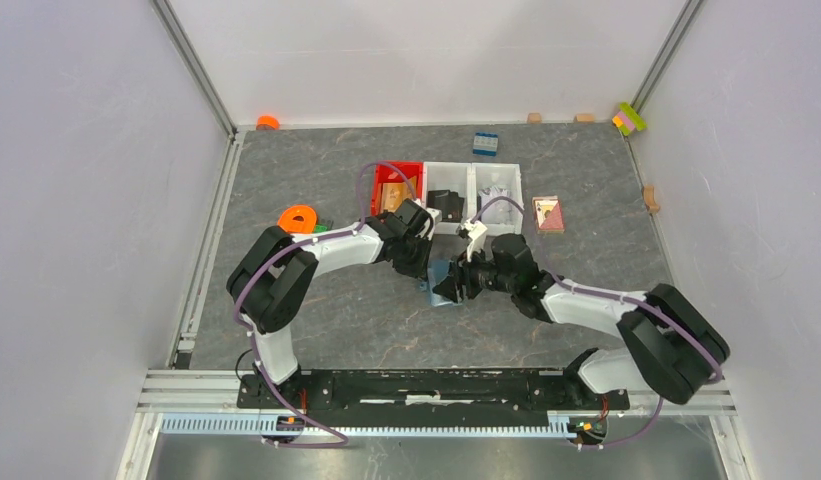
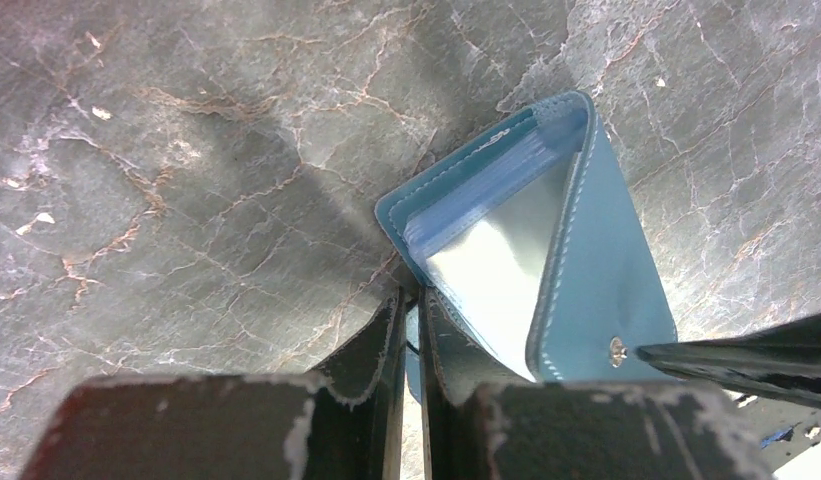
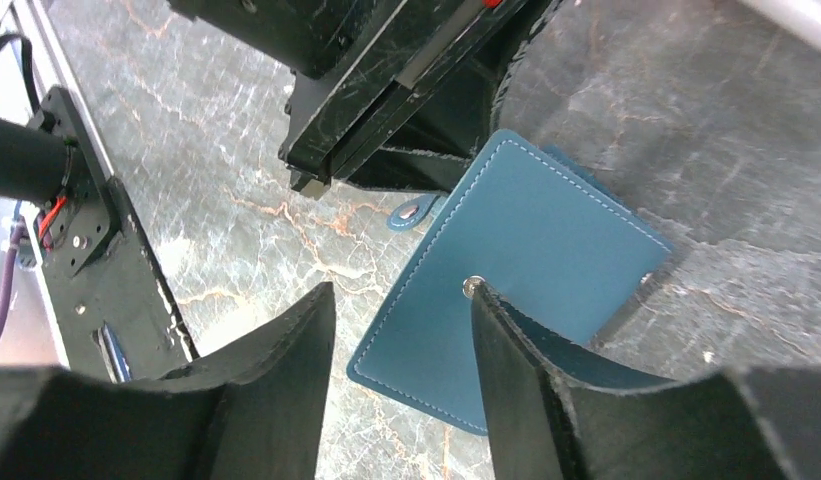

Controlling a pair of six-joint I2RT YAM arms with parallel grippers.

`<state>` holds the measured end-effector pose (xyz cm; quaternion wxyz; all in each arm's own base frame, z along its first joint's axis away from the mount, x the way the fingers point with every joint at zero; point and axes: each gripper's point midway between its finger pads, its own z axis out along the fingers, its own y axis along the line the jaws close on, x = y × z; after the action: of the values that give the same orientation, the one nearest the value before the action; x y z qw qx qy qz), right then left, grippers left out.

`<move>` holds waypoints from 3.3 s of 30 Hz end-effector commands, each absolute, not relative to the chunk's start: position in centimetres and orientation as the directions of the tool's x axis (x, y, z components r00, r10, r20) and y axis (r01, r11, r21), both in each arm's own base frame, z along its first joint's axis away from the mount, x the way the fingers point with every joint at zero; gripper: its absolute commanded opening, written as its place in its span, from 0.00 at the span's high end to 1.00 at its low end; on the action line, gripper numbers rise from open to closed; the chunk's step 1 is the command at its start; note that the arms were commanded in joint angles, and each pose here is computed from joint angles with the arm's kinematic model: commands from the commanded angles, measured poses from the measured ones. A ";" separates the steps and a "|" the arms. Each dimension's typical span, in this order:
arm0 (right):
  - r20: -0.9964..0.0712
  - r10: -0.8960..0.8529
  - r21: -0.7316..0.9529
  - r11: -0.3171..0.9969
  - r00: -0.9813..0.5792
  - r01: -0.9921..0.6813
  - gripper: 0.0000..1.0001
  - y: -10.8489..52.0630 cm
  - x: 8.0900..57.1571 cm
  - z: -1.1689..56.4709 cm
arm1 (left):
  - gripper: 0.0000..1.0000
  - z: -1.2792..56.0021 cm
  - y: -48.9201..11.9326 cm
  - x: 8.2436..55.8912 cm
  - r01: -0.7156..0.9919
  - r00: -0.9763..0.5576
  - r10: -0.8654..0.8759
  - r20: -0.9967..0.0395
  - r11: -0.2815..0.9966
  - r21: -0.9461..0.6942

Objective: Take the credit cards out of the card holder
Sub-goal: Close the card holder at the center of the board, then reset both arms

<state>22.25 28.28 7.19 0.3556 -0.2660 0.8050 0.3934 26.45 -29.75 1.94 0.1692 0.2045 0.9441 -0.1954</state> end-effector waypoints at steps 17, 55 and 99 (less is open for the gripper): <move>-0.743 -0.126 0.440 0.648 -0.657 -0.622 0.94 28.1 24.7 4.3 | 0.83 7.4 -29.2 26.6 0.451 -0.812 0.198 -0.549 0.810 -0.375; -0.834 -0.036 0.364 0.715 -0.550 -0.598 0.96 24.3 25.1 6.9 | 0.81 6.6 -30.4 28.1 0.471 -0.779 0.171 -0.603 0.794 -0.384; -0.939 -0.341 -0.311 0.905 0.056 0.291 0.08 -3.0 25.2 12.5 | 0.10 12.1 -3.1 32.7 -0.216 -0.122 0.098 -0.988 0.969 0.123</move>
<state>30.89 -0.48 14.86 0.7243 -0.0311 0.6530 -0.2192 31.59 -4.83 12.55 0.6485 0.0087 0.7516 0.1202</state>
